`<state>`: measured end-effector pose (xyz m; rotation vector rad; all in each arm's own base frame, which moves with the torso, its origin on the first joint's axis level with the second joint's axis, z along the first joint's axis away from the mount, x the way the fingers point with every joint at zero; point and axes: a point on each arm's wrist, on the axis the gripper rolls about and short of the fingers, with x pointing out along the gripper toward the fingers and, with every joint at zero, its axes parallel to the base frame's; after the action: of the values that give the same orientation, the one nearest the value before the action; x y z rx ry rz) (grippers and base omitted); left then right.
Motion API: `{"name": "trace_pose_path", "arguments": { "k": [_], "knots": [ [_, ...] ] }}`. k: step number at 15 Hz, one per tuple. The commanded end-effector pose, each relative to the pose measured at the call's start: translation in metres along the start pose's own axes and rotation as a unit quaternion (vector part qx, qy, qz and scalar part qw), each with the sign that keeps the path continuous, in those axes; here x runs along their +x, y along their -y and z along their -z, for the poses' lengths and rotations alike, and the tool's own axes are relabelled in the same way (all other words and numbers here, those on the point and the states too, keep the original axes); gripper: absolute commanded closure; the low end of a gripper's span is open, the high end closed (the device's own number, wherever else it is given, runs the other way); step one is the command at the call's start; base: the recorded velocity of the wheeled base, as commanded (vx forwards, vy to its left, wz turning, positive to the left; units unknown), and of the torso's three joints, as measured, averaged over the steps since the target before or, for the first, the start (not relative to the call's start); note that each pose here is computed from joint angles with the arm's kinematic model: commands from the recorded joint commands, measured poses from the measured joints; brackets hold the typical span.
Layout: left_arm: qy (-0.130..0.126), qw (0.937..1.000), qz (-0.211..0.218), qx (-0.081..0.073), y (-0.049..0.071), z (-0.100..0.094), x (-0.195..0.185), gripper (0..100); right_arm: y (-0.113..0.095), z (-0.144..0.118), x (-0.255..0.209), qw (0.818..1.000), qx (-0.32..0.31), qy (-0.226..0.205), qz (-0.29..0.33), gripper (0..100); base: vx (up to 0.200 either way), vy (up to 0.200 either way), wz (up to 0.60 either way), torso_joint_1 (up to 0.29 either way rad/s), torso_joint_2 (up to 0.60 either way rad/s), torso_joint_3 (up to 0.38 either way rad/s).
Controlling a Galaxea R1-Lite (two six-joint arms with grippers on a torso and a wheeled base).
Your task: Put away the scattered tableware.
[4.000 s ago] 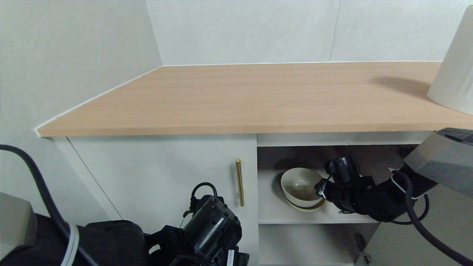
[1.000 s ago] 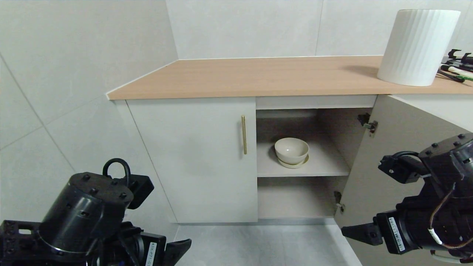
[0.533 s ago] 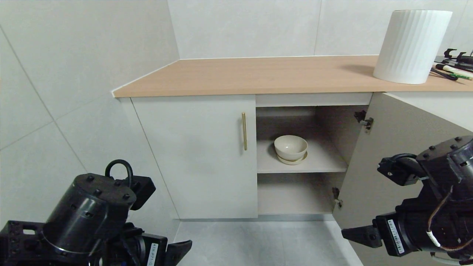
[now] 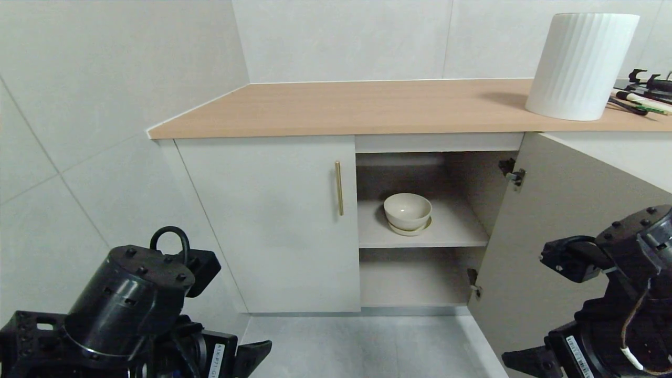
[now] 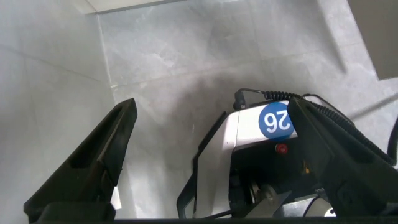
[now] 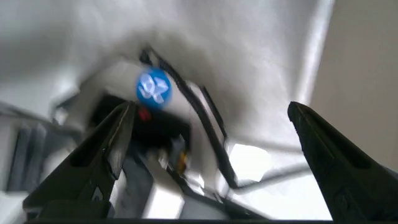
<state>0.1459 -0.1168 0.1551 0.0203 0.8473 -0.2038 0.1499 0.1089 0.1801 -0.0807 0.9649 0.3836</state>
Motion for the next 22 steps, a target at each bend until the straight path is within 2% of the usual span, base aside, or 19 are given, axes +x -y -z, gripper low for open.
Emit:
{"name": "trace_pose_path", "arguments": {
  "k": [1, 6, 9, 12, 13, 14, 17, 20, 22],
  "knots": [
    [-0.001, 1.0000, 0.000, 0.000, 0.000, 0.000, 0.000, 0, 0.002, 0.006, -0.011, 1.000, -0.021, -0.003, -0.003, 0, 0.000, -0.200, 0.00, 0.007, 0.01, 0.002],
    [-0.006, 1.0000, -0.003, 0.002, 0.001, 0.001, 0.003, 0, 0.005, 0.042, -0.072, 0.992, -0.123, -0.024, -0.029, 0, 0.000, -0.200, 0.00, 0.003, 0.00, 0.003],
    [-0.007, 1.0000, -0.004, 0.002, 0.001, 0.001, 0.004, 0, 0.016, 0.056, -0.105, 0.989, -0.142, -0.032, -0.022, 0, 0.000, -0.200, 0.00, 0.001, 0.00, 0.001],
    [-0.013, 0.9999, -0.005, 0.004, 0.001, 0.002, 0.006, 0, 0.022, 0.061, -0.120, 0.990, -0.139, -0.014, -0.001, 0, 0.000, -0.067, 0.00, -0.001, 0.00, 0.001],
    [-0.013, 0.9999, -0.005, 0.004, 0.001, 0.002, 0.006, 0, 0.024, 0.061, -0.120, 0.991, -0.131, -0.009, 0.027, 0, 0.000, 0.000, 0.00, 0.000, 0.00, 0.000],
    [-0.012, 0.9999, -0.005, 0.003, 0.001, 0.002, 0.006, 0, 0.028, 0.059, -0.117, 0.990, -0.115, -0.007, 0.082, 0, 0.000, 0.000, 0.00, 0.000, 0.00, 0.000],
    [-0.012, 0.9999, -0.005, 0.003, 0.001, 0.002, 0.006, 0, 0.033, 0.057, -0.118, 0.990, -0.086, -0.001, 0.115, 0, 0.000, 0.000, 0.00, 0.000, 0.00, 0.000],
    [-0.012, 0.9999, -0.005, 0.003, 0.001, 0.002, 0.006, 0, 0.040, 0.050, -0.113, 0.985, -0.047, -0.011, 0.164, 0, 0.000, 0.000, 0.00, 0.000, 0.00, 0.000],
    [-0.012, 0.9999, -0.005, 0.003, 0.001, 0.002, 0.006, 0, 0.051, 0.035, -0.100, 0.979, -0.010, -0.019, 0.202, 0, 0.000, 0.000, 0.00, 0.000, 0.00, 0.000]
  ]
}}
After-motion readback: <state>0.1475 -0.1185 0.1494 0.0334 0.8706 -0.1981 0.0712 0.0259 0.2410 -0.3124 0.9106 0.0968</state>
